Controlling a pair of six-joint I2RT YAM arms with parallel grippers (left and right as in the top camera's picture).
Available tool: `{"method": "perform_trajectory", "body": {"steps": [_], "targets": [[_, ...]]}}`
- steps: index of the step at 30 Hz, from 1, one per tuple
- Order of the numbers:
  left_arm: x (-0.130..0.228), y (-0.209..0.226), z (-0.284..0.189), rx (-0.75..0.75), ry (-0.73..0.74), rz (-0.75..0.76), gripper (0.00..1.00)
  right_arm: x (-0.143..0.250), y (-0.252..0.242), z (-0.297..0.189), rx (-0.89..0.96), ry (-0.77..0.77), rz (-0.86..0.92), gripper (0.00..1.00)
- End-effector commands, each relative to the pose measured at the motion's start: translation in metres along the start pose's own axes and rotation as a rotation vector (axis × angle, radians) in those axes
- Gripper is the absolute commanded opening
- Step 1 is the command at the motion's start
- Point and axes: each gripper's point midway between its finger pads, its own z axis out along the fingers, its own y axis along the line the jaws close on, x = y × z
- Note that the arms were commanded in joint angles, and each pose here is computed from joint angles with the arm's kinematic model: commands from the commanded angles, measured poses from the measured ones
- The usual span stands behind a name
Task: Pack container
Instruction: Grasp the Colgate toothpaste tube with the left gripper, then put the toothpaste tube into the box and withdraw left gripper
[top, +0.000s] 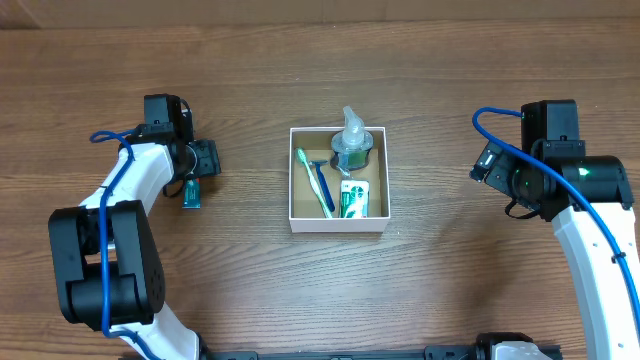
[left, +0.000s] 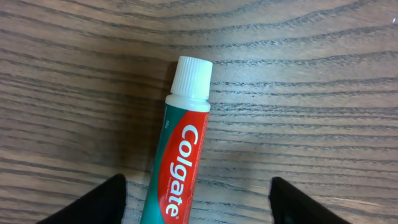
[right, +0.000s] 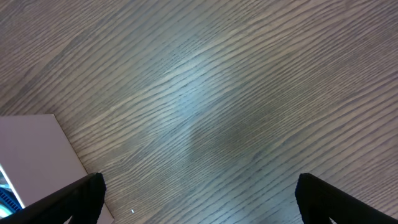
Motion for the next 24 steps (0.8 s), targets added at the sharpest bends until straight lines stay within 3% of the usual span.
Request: {"method": "perform_trajectory", "body": {"steps": [1,9,11,14,24], "targets": [[0.008,0.003,0.010,-0.007,0.028,0.005,0.75,-0.009,0.000,-0.008,-0.007,-0.035,0.007,1.00],[0.018,0.005,0.026,-0.013,0.071,0.003,0.77,-0.009,0.000,-0.008,-0.007,-0.035,0.007,1.00],[0.021,0.005,0.031,-0.015,0.083,0.002,0.66,-0.009,0.000,-0.008,-0.007,-0.035,0.007,1.00],[0.018,0.005,0.030,-0.014,0.080,0.002,0.34,-0.009,0.000,-0.008,-0.008,-0.035,0.007,1.00],[-0.015,-0.004,-0.008,-0.012,0.101,-0.021,0.20,-0.009,0.000,-0.008,-0.008,-0.035,0.007,1.00]]}}
